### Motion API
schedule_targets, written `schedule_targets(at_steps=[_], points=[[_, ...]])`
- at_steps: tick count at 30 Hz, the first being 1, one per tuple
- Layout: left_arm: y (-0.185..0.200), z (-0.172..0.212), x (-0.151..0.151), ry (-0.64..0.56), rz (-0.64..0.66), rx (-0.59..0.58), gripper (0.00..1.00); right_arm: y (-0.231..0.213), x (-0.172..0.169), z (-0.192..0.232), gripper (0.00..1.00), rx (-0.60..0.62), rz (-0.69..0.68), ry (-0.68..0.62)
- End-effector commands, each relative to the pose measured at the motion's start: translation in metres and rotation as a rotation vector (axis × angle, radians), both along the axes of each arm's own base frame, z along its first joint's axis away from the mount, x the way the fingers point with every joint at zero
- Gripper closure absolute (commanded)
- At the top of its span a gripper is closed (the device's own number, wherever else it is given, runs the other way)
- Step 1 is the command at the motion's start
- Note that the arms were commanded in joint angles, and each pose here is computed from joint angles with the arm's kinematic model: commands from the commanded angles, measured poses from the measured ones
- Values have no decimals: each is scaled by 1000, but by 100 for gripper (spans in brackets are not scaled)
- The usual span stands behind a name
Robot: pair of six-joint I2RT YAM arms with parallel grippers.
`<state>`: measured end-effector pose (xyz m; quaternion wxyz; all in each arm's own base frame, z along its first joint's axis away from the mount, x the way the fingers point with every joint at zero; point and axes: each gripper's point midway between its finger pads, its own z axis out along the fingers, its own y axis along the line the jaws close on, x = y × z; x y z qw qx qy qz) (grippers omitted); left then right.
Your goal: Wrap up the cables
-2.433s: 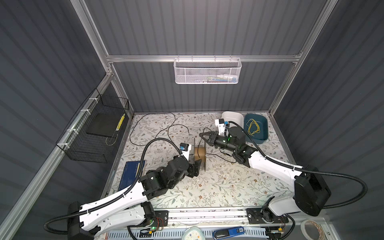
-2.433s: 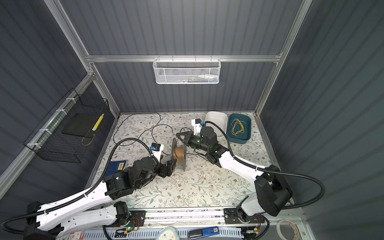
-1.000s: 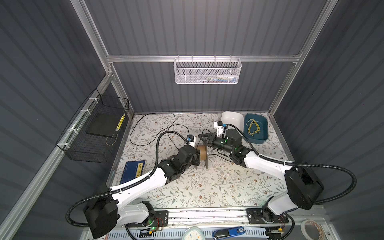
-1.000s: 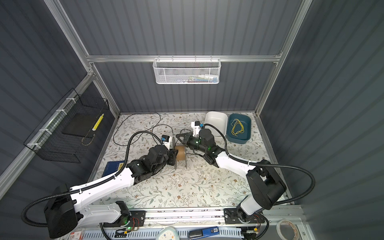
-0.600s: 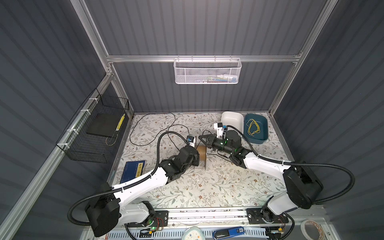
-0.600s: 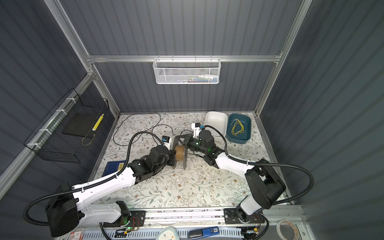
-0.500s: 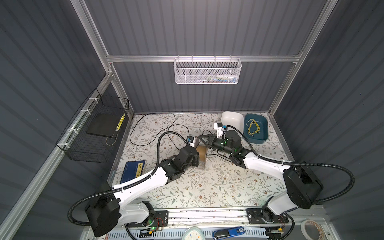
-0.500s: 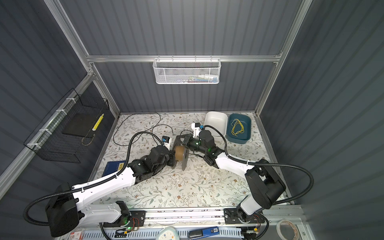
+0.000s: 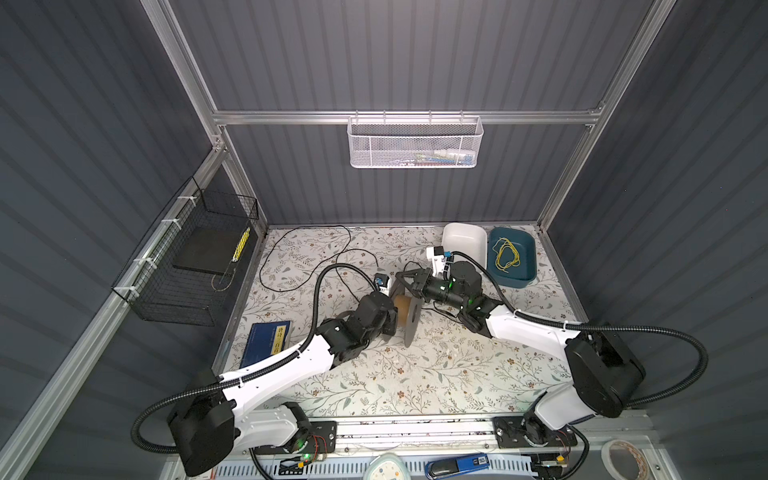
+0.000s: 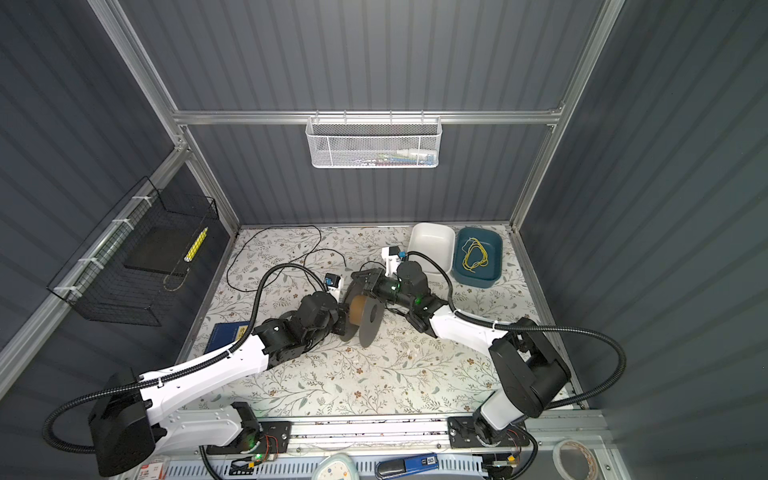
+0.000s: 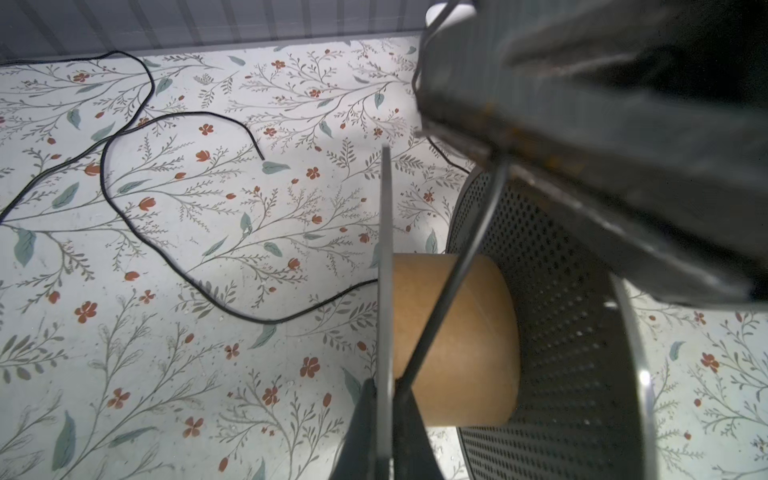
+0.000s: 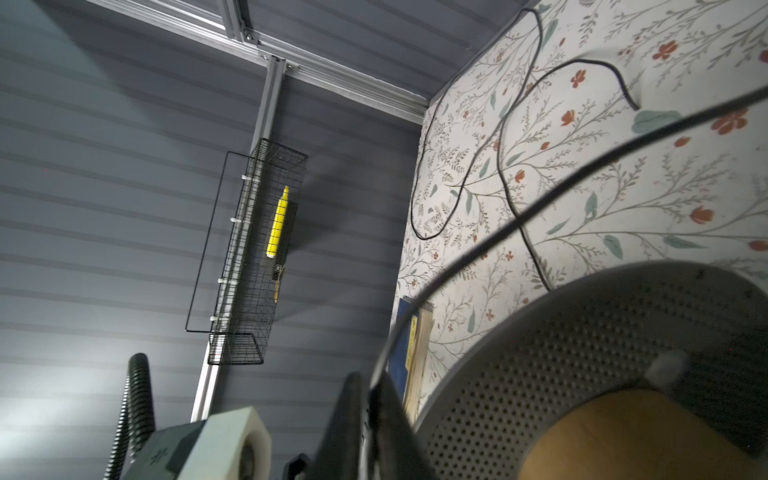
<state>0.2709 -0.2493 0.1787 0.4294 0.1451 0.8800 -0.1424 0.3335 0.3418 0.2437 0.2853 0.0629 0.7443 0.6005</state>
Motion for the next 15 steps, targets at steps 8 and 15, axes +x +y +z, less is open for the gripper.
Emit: schedule_targets(at_steps=[8,15], points=[[36,53,-21,-26,0,55,100,-51,-1,64,49,-20,-90,-133],[55,93,-22,-37,9,187,100,-105,2,25,39,-87,-259,-33]])
